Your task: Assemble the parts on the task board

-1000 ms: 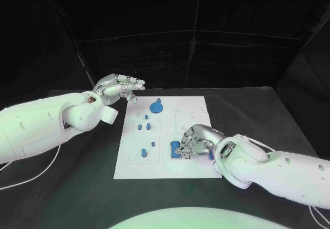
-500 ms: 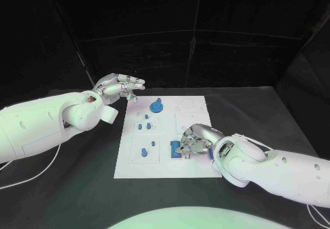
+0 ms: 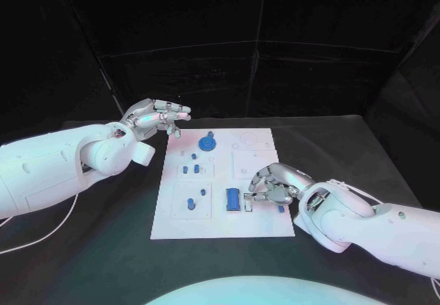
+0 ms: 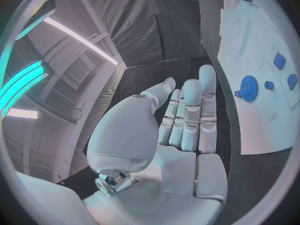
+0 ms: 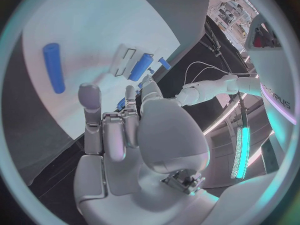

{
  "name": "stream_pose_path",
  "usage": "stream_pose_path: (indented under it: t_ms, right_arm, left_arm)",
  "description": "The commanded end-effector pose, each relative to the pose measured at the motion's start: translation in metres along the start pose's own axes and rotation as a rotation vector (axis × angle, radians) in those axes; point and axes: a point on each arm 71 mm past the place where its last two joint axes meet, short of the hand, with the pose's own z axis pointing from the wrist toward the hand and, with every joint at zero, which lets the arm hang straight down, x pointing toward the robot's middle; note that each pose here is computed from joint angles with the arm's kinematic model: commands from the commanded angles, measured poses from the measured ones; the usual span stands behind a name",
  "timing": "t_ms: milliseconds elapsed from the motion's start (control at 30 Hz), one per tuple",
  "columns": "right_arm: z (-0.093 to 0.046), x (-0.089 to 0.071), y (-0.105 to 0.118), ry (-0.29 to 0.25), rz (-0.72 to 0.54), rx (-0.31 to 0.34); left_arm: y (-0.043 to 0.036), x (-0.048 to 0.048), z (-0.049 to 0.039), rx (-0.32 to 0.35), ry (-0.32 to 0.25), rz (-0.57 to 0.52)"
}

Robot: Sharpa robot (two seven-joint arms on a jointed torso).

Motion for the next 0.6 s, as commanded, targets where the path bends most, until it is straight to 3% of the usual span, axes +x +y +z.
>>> stream_pose_path:
  t_ms: [33, 200, 400, 600]
  right_arm:
    - [-0.01, -0.008, -0.012, 0.003, 0.056, 0.045]
    - [-0.026, -0.018, -0.035, 0.043, 0.005, 0.132]
    - [-0.036, -0.03, -0.051, 0.004, -0.078, 0.178]
    - [-0.038, -0.033, -0.057, -0.019, -0.126, 0.207]
  left_arm:
    - [-0.0012, 0.0005, -0.0002, 0.007, 0.009, 0.0]
    - [-0.001, -0.0002, -0.0005, 0.006, 0.006, 0.001]
    - [-0.0006, -0.0001, 0.0, 0.005, 0.007, 0.001]
    - [0.0006, 0.0002, 0.0003, 0.002, 0.008, 0.002]
